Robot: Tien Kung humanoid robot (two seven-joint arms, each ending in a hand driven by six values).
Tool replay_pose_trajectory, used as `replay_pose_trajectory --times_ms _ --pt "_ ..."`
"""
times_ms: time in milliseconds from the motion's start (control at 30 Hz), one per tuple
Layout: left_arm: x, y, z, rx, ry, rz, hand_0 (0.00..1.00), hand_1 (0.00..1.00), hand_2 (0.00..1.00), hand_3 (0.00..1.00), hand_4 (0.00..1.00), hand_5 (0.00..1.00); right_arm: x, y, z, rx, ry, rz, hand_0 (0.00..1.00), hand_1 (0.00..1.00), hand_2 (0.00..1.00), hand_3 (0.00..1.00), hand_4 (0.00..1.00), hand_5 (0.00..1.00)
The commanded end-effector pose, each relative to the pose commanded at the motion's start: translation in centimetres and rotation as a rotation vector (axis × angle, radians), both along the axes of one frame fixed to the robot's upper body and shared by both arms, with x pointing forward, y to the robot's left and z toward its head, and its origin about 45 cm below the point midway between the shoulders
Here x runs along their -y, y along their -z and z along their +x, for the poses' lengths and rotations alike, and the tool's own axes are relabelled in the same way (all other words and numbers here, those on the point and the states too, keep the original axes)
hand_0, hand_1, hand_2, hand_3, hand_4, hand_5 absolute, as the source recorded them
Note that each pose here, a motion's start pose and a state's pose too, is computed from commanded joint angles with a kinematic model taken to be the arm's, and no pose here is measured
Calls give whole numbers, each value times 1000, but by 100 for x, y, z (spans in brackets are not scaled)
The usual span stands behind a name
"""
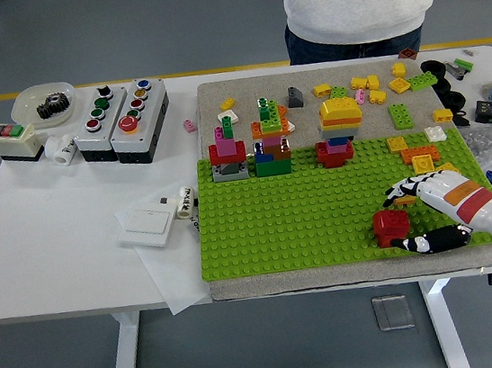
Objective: Pick up the brick,pile it on top of brick,press brick,pick up the brick,pile it on top of brick,press brick
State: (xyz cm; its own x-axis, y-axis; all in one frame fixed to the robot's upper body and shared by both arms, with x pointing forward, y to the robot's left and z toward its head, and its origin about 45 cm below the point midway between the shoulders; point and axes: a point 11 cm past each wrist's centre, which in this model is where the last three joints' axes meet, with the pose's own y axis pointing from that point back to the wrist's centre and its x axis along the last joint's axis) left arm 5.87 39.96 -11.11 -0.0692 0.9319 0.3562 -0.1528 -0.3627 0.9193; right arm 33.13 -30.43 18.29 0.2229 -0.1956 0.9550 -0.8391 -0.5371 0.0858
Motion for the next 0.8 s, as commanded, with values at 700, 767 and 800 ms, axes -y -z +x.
replay_pose_trajectory --times_ms 700,767,800 --pt "-14 -10 40 19 -5 4 821 899 921 817 806 808 9 -665 -89 220 54 49 698 706 766 685 859 546" --pt "-16 -11 42 20 -5 4 821 899 921 817 806 808 -7 -709 -112 221 43 43 698 706 766 685 859 546" --pt "-16 -11 42 20 -5 4 821 899 921 817 806 808 -9 -712 -114 221 42 43 698 706 766 685 859 546"
